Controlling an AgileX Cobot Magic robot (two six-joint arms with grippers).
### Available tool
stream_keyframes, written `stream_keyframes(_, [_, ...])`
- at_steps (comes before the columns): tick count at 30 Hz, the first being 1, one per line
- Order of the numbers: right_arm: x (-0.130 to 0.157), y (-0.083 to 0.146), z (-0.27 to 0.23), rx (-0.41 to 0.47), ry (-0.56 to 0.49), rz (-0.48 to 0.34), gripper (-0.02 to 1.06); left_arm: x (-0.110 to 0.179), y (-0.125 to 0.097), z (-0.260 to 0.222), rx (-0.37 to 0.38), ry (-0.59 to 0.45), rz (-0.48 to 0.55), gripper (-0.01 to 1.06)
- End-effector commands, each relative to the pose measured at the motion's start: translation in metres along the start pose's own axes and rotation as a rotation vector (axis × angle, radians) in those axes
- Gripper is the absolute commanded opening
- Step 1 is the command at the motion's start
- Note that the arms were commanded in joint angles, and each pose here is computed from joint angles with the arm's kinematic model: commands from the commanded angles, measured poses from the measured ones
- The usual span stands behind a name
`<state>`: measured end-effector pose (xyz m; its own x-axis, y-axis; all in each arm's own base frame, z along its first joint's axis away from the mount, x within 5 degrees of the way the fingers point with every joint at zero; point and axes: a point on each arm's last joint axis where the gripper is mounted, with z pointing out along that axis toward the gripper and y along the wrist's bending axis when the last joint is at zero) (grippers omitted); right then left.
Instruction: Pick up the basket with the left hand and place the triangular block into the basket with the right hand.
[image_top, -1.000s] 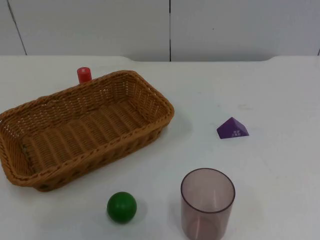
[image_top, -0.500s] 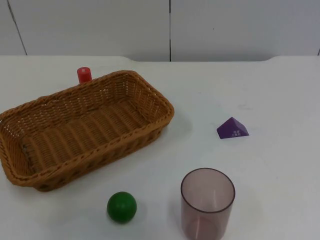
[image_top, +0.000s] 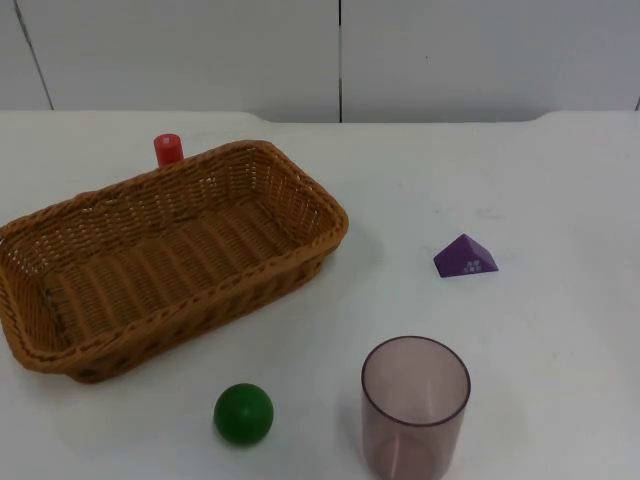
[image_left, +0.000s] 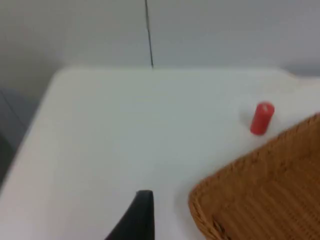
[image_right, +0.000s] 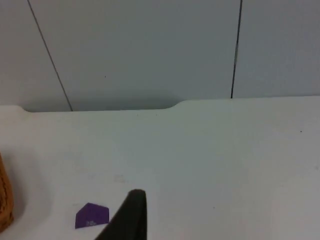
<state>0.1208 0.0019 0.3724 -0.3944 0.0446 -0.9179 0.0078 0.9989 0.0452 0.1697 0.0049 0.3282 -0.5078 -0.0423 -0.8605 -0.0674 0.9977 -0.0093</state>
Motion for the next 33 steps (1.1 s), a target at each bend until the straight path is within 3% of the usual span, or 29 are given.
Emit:
stream_keyframes(1, [-0.011,0.001,0.013,0.0,-0.003,0.0,1.05,-0.001,-0.003,0.02,0.021,0.033,-0.044,1.05])
stream_keyframes(5, [-0.019,0.001,0.028,0.002,0.004,-0.008,1.05,0.004,-0.005,0.042,0.021,0.109,-0.051,1.05])
stream_keyframes(9, [-0.028,0.002,0.057,0.001,0.022,-0.036,1.05,0.019,-0.009,0.08,0.033,0.255,-0.109,1.05])
stream_keyframes(17, [-0.029,0.002,0.077,0.0,0.022,-0.055,1.05,0.037,-0.013,0.124,0.036,0.349,-0.175,1.05])
stream_keyframes(28, [-0.029,0.002,0.078,0.0,0.017,-0.068,1.05,0.084,-0.023,0.19,0.101,0.595,-0.206,1.05])
stream_keyframes(33, [-0.028,0.002,0.078,0.0,0.032,-0.068,1.05,0.086,-0.027,0.208,0.12,0.616,-0.245,1.05])
